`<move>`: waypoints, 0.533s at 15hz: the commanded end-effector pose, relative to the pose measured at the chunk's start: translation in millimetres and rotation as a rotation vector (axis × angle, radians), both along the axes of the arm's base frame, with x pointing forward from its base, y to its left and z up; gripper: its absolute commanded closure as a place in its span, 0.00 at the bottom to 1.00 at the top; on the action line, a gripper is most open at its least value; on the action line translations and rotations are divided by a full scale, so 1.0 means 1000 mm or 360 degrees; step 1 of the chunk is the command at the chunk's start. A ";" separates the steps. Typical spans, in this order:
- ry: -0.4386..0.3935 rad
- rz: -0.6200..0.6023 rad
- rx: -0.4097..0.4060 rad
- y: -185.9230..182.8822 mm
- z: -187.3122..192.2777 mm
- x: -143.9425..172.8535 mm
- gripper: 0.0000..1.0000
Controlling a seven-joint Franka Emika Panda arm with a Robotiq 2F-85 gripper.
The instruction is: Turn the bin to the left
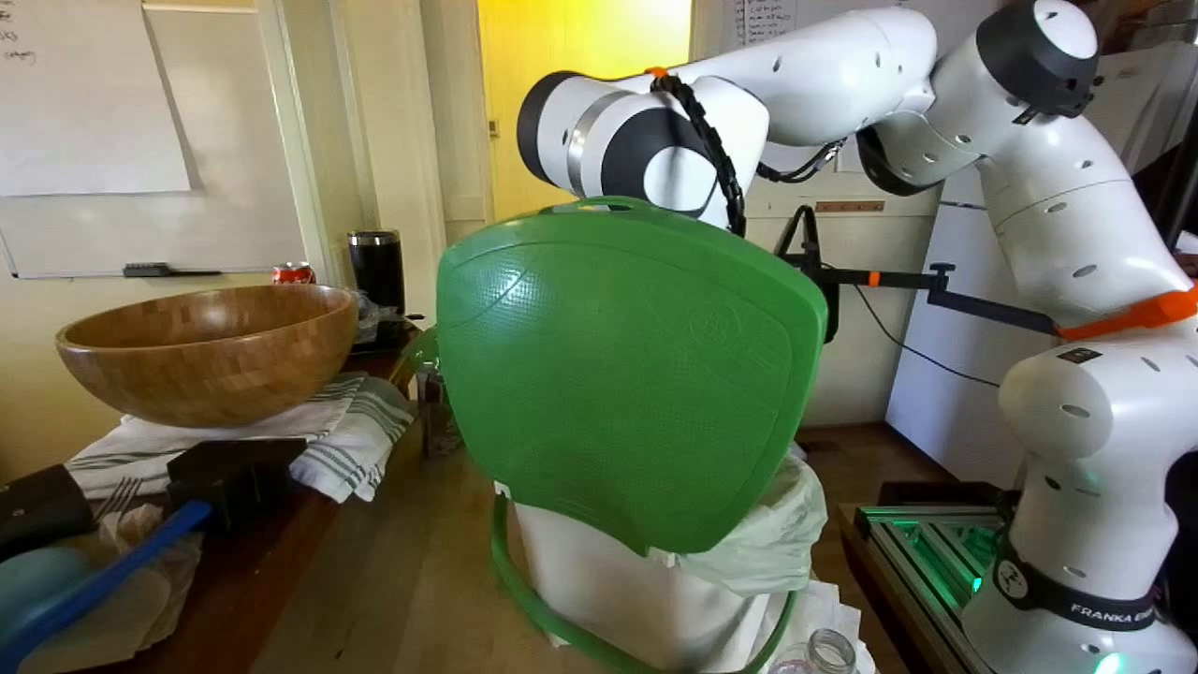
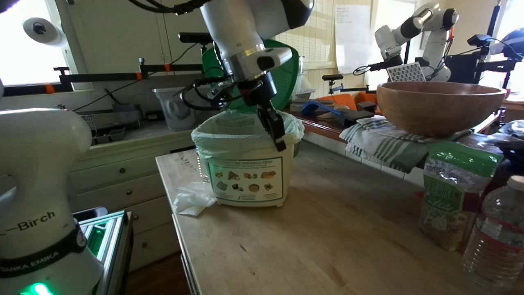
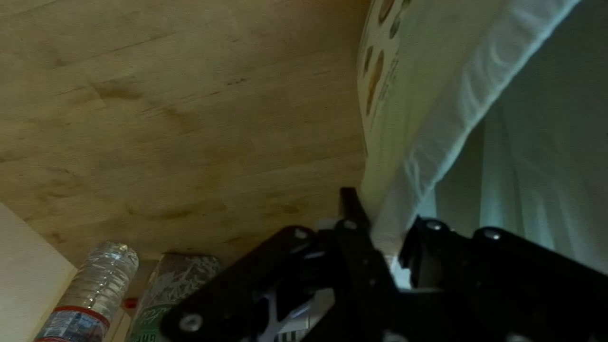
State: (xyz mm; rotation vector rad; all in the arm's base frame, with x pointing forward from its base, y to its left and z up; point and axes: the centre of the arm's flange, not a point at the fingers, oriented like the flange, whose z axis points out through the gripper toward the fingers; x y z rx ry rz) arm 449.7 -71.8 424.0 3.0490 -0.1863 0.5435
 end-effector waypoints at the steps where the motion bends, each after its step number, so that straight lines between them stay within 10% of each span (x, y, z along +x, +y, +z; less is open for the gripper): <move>1: 0.0076 0.0106 -0.0058 -0.010 0.010 0.021 0.95; 8: 0.0026 0.0096 -0.0045 -0.003 0.002 0.010 0.81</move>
